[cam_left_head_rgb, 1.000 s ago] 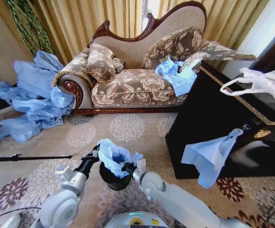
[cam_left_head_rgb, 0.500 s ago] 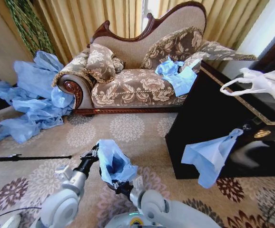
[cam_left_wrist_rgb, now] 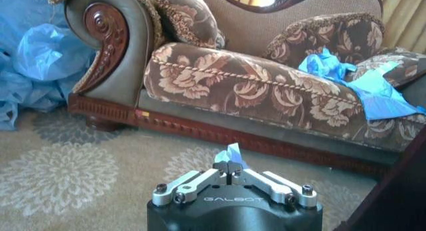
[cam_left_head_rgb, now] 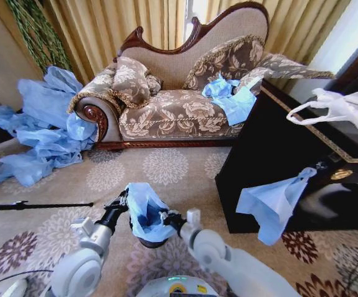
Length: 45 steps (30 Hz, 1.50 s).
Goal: Place a garbage bag over the trash bin.
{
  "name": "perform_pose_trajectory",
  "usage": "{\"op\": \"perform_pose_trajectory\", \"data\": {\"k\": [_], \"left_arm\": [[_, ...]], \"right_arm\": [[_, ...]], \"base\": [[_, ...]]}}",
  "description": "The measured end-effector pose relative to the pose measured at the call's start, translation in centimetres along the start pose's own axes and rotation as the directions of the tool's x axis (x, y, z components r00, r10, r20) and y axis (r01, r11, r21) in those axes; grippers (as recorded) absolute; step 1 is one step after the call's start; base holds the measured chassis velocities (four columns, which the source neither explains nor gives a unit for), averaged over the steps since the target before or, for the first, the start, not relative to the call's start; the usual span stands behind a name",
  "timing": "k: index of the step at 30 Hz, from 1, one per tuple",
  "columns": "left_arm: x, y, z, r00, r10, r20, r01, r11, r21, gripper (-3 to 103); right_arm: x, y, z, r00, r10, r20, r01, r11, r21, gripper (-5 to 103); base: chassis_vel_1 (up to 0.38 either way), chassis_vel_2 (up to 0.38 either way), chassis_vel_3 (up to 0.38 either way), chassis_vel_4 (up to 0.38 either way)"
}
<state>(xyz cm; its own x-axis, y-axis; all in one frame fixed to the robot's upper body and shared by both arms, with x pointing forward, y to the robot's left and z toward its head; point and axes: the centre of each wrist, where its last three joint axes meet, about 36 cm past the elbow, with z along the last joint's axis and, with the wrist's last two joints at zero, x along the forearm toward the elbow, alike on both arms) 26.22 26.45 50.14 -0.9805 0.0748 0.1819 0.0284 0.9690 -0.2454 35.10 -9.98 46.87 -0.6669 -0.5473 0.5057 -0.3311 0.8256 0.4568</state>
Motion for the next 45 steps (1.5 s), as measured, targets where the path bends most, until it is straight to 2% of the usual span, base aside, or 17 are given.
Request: {"op": "perform_pose_trajectory", "data": {"k": [1, 2, 5, 6, 8, 9, 12, 14, 16, 17, 19, 29, 37, 40, 42, 44, 45], "left_arm": [[0.0, 0.0, 0.0, 1.000, -0.001, 0.002, 0.001, 1.000, 0.000, 0], [0.0, 0.0, 0.0, 1.000, -0.001, 0.002, 0.001, 1.000, 0.000, 0], [0.0, 0.0, -0.1, 1.000, -0.001, 0.007, 0.001, 1.000, 0.001, 0], [0.0, 0.0, -0.1, 1.000, -0.001, 0.007, 0.001, 1.000, 0.001, 0], [-0.1, 0.0, -0.1, 1.000, 0.000, 0.010, 0.000, 1.000, 0.000, 0], [-0.1, 0.0, -0.1, 1.000, 0.000, 0.010, 0.000, 1.000, 0.000, 0], [-0.1, 0.1, -0.1, 1.000, 0.000, 0.011, 0.000, 1.000, -0.001, 0], [-0.1, 0.1, -0.1, 1.000, 0.000, 0.010, 0.000, 1.000, 0.000, 0], [-0.1, 0.0, 0.0, 1.000, 0.001, 0.010, -0.001, 1.000, 0.000, 0], [-0.1, 0.0, 0.0, 1.000, 0.001, 0.010, -0.001, 1.000, 0.000, 0], [-0.2, 0.1, 0.1, 1.000, 0.003, 0.009, -0.003, 1.000, 0.000, 0], [-0.3, 0.2, 0.1, 1.000, 0.011, 0.014, -0.011, 1.000, -0.004, 0], [-0.4, 0.2, 0.1, 1.000, 0.012, 0.016, -0.012, 1.000, -0.003, 0], [-0.4, 0.2, 0.1, 1.000, 0.012, 0.018, -0.012, 1.000, -0.003, 0], [-0.4, 0.2, 0.0, 1.000, 0.013, 0.019, -0.013, 1.000, -0.003, 0], [-0.4, 0.2, 0.0, 1.000, 0.012, 0.019, -0.012, 1.000, -0.002, 0], [-0.4, 0.2, 0.1, 1.000, 0.012, 0.020, -0.012, 1.000, -0.001, 0]], "right_arm": [[0.1, -0.4, -0.5, 0.999, 0.027, -0.024, -0.028, 0.998, -0.051, 36], [0.1, -0.4, -0.5, 0.999, 0.027, -0.024, -0.028, 0.998, -0.051, 36], [0.3, -1.1, -1.5, 0.989, 0.085, -0.117, -0.107, 0.975, -0.193, 51], [0.3, -1.1, -1.5, 0.989, 0.085, -0.117, -0.107, 0.975, -0.193, 51], [0.6, -1.2, -2.2, 0.978, 0.098, -0.186, -0.151, 0.943, -0.296, 62], [0.6, -1.2, -2.2, 0.978, 0.098, -0.186, -0.151, 0.943, -0.296, 62], [0.8, -1.4, -2.1, 0.972, 0.087, -0.218, -0.164, 0.916, -0.366, 79], [0.8, -1.4, -2.1, 0.972, 0.084, -0.221, -0.165, 0.910, -0.380, 79], [0.7, -1.7, -2.0, 0.968, 0.076, -0.241, -0.173, 0.893, -0.416, 90], [0.7, -1.7, -2.0, 0.968, 0.076, -0.241, -0.173, 0.893, -0.416, 90], [0.2, -2.1, -1.4, 0.963, 0.089, -0.256, -0.195, 0.883, -0.427, 98], [-1.3, -2.3, 0.3, 0.958, 0.068, -0.278, -0.197, 0.860, -0.471, 100], [-2.0, -2.3, 1.9, 0.970, 0.047, -0.239, -0.158, 0.868, -0.471, 103], [-2.2, -2.2, 2.3, 0.972, 0.047, -0.229, -0.152, 0.873, -0.464, 100], [-2.1, -2.1, 2.9, 0.973, 0.037, -0.226, -0.139, 0.879, -0.456, 85], [-2.1, -2.1, 3.1, 0.974, 0.034, -0.223, -0.135, 0.881, -0.454, 85], [-2.2, -2.1, 3.3, 0.975, 0.031, -0.220, -0.129, 0.884, -0.449, 80]], "base": [[0.000, 0.000, 0.000, 0.000], [0.000, 0.000, 0.000, 0.000], [0.000, 0.000, 0.000, 0.000], [0.000, 0.000, 0.000, 0.000], [0.000, 0.000, 0.000, 0.000], [0.000, 0.000, 0.000, 0.000], [0.000, 0.000, 0.000, 0.000], [0.000, 0.000, 0.000, 0.000], [0.000, 0.000, 0.000, 0.000], [0.000, 0.000, 0.000, 0.000], [0.000, 0.000, 0.000, 0.000], [0.000, 0.000, 0.000, 0.000], [0.000, 0.000, 0.000, 0.000], [0.000, 0.000, 0.000, 0.000], [0.000, 0.000, 0.000, 0.000], [0.000, 0.000, 0.000, 0.000], [0.000, 0.000, 0.000, 0.000]]}}
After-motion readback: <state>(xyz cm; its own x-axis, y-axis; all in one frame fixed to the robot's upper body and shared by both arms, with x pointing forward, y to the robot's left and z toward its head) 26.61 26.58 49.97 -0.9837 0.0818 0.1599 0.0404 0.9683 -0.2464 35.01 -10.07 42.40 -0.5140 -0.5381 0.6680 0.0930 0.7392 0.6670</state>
